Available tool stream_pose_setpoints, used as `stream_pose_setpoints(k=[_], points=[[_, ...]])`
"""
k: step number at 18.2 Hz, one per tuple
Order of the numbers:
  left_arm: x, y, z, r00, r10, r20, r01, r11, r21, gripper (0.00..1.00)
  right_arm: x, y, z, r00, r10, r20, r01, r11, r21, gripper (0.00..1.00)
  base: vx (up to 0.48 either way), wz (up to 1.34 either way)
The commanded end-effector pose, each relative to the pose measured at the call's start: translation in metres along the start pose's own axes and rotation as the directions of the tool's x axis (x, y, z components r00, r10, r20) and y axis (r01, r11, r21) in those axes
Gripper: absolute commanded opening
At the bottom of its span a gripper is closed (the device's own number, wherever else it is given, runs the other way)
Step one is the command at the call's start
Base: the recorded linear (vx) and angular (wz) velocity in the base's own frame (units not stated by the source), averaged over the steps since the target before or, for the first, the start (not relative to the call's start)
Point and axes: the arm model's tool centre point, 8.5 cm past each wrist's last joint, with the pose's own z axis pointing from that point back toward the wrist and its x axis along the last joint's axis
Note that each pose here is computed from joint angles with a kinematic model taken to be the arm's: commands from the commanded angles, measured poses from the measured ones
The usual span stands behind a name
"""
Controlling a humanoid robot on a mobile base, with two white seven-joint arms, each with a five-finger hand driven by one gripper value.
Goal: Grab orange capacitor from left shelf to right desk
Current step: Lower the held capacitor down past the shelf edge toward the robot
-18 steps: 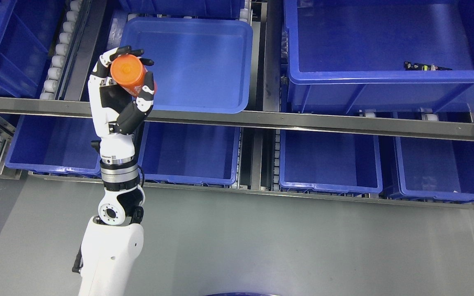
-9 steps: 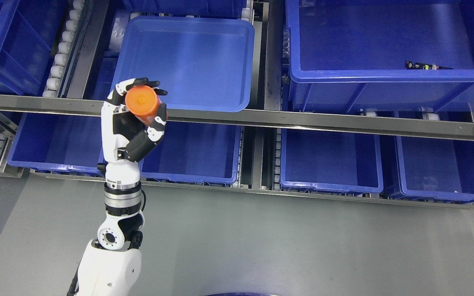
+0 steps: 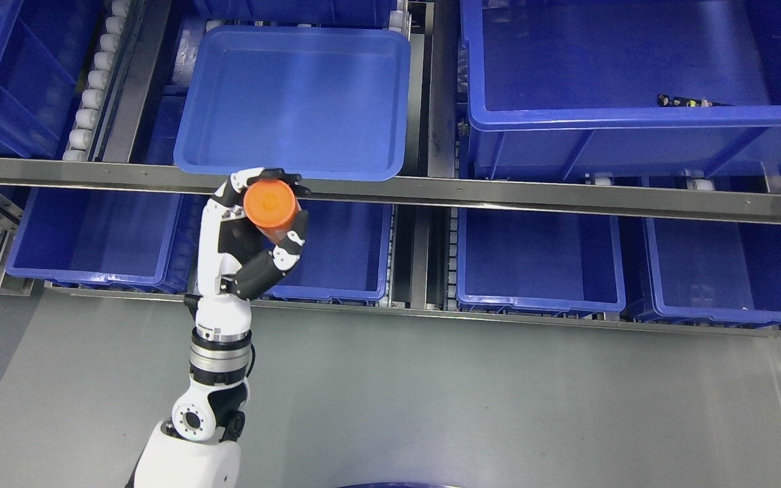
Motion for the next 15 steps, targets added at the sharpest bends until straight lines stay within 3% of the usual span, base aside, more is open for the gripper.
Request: stream_pose_setpoints(k=[1, 4, 15], points=[[-0.005, -0.048, 0.041, 0.988, 0.110, -0.105, -0.117, 0.991, -0.062, 0.01, -0.007, -0.011, 0.000, 1.000, -0.008, 0.000, 0.008, 1.000, -0.018, 1.00, -0.008, -0.02], [-0.004, -0.062, 0.053, 0.982, 0.129, -0.135, -0.146, 0.982, -0.119, 0.01, -0.007, -0.011, 0.000, 1.000, -0.008, 0.001, 0.008, 1.000, -0.018, 1.00, -0.015, -0.02], [-0.005, -0.064, 0.055, 0.981, 0.136, -0.138, -0.152, 0.982, -0.109, 0.02, -0.007, -0.011, 0.000, 1.000, -0.008, 0.000, 0.008, 1.000, -0.018, 1.00, -0.035, -0.14]])
